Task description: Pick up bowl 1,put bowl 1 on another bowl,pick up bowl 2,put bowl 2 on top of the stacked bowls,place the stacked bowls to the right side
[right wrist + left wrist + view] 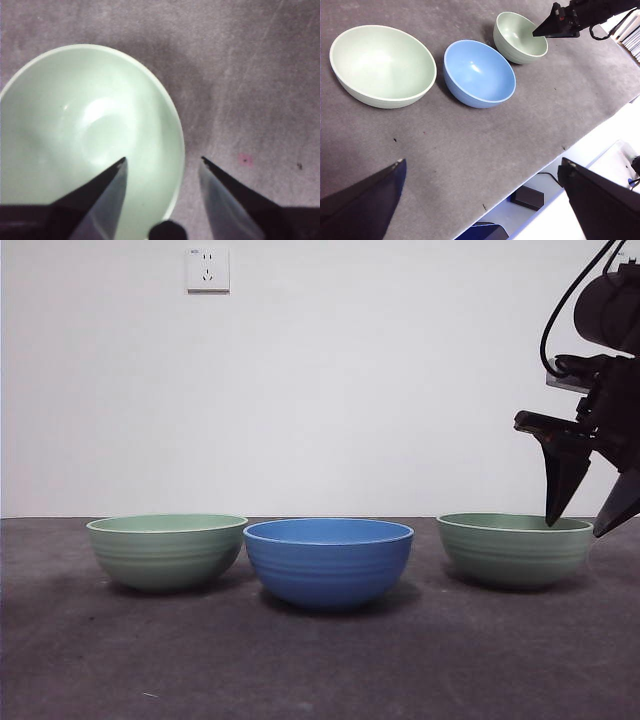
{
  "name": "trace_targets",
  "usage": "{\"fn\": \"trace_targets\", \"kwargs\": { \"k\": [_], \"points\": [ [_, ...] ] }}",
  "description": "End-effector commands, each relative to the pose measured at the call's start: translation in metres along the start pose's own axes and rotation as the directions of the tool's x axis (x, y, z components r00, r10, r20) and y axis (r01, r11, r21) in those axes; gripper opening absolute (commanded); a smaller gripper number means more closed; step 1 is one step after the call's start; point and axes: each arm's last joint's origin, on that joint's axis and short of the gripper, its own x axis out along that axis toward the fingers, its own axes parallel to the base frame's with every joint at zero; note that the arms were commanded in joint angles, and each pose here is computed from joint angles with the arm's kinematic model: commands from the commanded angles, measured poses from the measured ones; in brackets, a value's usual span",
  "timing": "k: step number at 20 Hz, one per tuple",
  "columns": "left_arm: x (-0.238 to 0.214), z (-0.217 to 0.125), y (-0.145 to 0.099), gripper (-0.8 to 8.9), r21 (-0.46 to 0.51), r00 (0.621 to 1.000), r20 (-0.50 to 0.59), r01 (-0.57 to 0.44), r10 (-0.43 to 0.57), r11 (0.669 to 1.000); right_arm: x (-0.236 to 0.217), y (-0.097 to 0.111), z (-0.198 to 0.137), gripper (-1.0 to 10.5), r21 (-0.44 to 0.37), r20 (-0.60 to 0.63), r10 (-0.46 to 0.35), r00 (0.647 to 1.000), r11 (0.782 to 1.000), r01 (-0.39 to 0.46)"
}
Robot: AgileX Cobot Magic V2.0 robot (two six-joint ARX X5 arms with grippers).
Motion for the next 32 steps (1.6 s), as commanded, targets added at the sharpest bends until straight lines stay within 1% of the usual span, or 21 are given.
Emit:
{"fn": "trace_targets", "kwargs": {
  "k": [1,4,6,7,11,14,16,19,21,25,27,28,29,32],
  "points": [
    [-0.001,0.001,-0.001,6.96,0.005,1.0,0.009,0.004,-0.004,1.0,0.006,-0.001,0.001,2.1,0.01,-0.005,-0.007,1.0,1.0,0.007],
    [-0.001,0.001,-0.001,6.96,0.005,1.0,0.009,0.004,-0.004,1.0,0.006,-0.001,0.003,0.6,0.007,0.017,-0.02,1.0,1.0,0.02],
    [-0.001,0.001,-0.001,6.96,0.005,1.0,0.009,0.004,-0.004,1.0,0.006,-0.001,0.003,0.4,0.006,0.02,-0.019,1.0,1.0,0.019],
    [-0.001,0.001,-0.001,6.96,0.005,1.0,0.009,0.004,-0.004,1.0,0.006,-0.001,0.003,-0.1,0.006,0.02,-0.019,1.0,1.0,0.019],
    [-0.001,0.001,-0.001,6.96,0.005,1.0,0.009,0.004,-0.004,1.0,0.006,-0.001,0.004,-0.1,0.005,0.027,-0.021,0.999,1.0,0.021],
    [-0.001,0.001,-0.001,6.96,0.005,1.0,0.009,0.004,-0.004,1.0,-0.002,0.002,0.009,-0.1,-0.003,0.066,-0.01,0.998,1.0,0.01],
    [-0.001,0.001,0.0,6.96,0.005,1.0,0.009,0.001,-0.001,1.0,-0.018,0.013,0.014,-0.1,-0.031,0.116,0.013,0.993,0.999,-0.009],
    [-0.001,0.001,0.001,6.96,0.005,0.999,0.007,-0.038,0.038,0.999,-0.047,0.039,0.015,-0.1,-0.103,0.186,0.073,0.98,0.993,-0.055],
    [-0.001,0.001,0.001,6.96,0.005,0.999,0.006,-0.049,0.049,0.999,-0.058,0.06,0.011,-0.1,-0.163,0.196,0.141,0.97,0.981,-0.109],
    [-0.001,0.001,0.001,6.96,0.004,0.999,0.006,-0.048,0.048,0.999,-0.056,0.099,-0.004,-0.1,-0.269,0.151,0.212,0.966,0.949,-0.166],
    [-0.001,0.001,0.001,6.96,0.005,0.999,0.006,-0.048,0.048,0.999,-0.055,0.116,-0.009,-0.1,-0.3,0.143,0.247,0.959,0.934,-0.196],
    [-0.001,0.001,0.001,6.96,0.005,0.999,0.005,-0.048,0.048,0.999,-0.054,0.121,-0.011,-0.1,-0.31,0.138,0.252,0.958,0.929,-0.2],
    [-0.001,0.001,0.001,6.96,0.004,0.999,0.005,-0.048,0.048,0.999,-0.05,0.127,-0.014,-0.1,-0.32,0.135,0.237,0.962,0.929,-0.184],
    [-0.001,0.001,0.001,6.96,0.004,0.999,0.005,-0.048,0.048,0.999,-0.033,0.136,-0.02,-0.1,-0.333,0.083,0.218,0.972,0.926,-0.179]
  ]
}}
